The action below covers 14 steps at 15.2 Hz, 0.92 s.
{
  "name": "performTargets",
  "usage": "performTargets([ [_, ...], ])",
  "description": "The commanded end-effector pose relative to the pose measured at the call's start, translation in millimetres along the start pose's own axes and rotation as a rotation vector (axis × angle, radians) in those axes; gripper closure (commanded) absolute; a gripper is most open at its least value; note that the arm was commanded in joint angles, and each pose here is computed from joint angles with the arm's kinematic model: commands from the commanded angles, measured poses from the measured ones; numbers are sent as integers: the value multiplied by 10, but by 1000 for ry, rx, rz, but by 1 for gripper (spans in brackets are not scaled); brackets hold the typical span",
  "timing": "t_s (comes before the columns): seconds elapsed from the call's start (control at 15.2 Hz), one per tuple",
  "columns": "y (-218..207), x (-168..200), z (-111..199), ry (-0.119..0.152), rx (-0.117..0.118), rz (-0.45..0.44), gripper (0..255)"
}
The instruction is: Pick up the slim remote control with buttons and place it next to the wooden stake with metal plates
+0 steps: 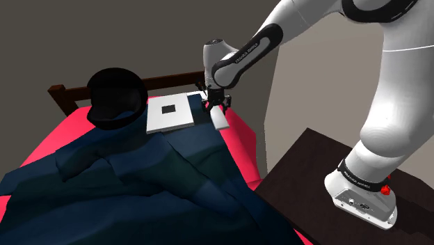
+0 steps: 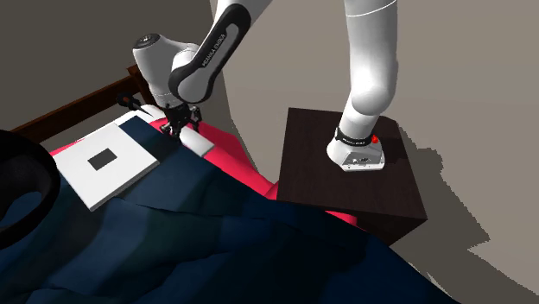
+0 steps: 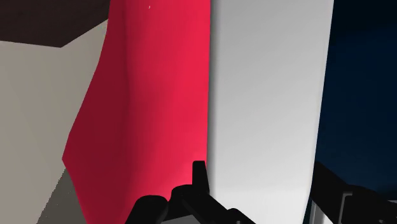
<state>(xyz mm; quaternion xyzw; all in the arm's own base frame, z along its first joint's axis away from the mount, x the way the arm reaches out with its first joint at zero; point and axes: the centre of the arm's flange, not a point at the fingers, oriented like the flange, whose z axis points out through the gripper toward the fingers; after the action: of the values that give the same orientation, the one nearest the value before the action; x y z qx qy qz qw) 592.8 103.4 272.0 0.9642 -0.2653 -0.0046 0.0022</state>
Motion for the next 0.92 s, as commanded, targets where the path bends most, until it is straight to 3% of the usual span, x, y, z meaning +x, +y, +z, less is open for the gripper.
performTargets([
  [0.0, -6, 306, -3, 0, -1, 0, 255],
  [0.86, -59, 1946, -23, 0, -1, 0, 255],
])
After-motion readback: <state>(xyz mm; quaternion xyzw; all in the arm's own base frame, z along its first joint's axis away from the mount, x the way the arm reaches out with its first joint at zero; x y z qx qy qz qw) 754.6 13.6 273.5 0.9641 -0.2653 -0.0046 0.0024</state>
